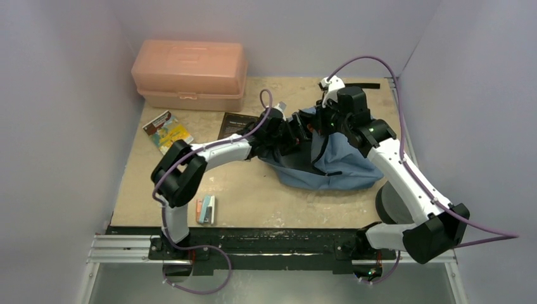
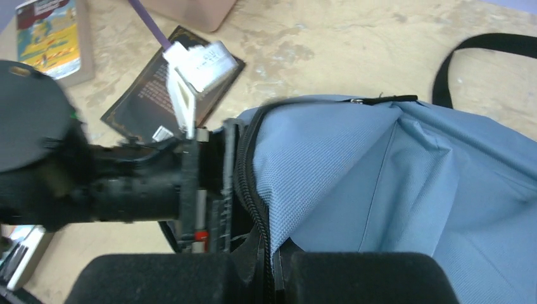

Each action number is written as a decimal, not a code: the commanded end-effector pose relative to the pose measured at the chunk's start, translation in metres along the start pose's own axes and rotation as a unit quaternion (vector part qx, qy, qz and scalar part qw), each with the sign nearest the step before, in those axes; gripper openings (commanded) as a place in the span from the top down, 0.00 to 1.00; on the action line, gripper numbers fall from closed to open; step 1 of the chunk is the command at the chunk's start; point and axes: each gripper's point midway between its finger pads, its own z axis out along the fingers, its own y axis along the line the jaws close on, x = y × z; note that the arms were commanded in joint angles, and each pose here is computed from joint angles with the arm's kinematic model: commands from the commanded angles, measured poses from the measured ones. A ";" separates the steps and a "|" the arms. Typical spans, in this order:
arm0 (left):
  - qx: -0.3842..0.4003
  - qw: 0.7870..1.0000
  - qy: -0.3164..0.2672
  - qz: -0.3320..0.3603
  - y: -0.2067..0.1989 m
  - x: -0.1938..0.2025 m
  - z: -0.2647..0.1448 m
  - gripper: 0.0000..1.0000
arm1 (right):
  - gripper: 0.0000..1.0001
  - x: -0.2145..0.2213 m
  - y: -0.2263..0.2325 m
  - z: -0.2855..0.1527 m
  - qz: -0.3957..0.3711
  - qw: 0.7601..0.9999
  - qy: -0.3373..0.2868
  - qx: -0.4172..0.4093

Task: Pack the student bag
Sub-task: Place the book in the student bag, then pick up the book from the center of the board.

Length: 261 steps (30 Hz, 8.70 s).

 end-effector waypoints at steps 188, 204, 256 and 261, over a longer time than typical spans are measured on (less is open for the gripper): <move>-0.132 0.975 -0.162 -0.079 0.190 -0.103 -0.219 1.00 | 0.88 0.086 0.201 0.213 -0.250 0.949 -0.188 0.030; -0.188 0.951 -0.210 -0.126 0.185 -0.074 -0.292 0.17 | 1.00 0.080 0.231 0.146 -0.206 0.956 -0.167 -0.127; 0.160 0.896 -0.320 -0.263 0.181 -0.127 -0.251 0.00 | 1.00 0.072 0.264 0.147 -0.132 0.949 -0.094 -0.272; 0.173 0.888 -0.322 -0.280 0.192 -0.121 -0.248 0.00 | 1.00 0.079 0.265 0.154 -0.132 0.950 -0.085 -0.272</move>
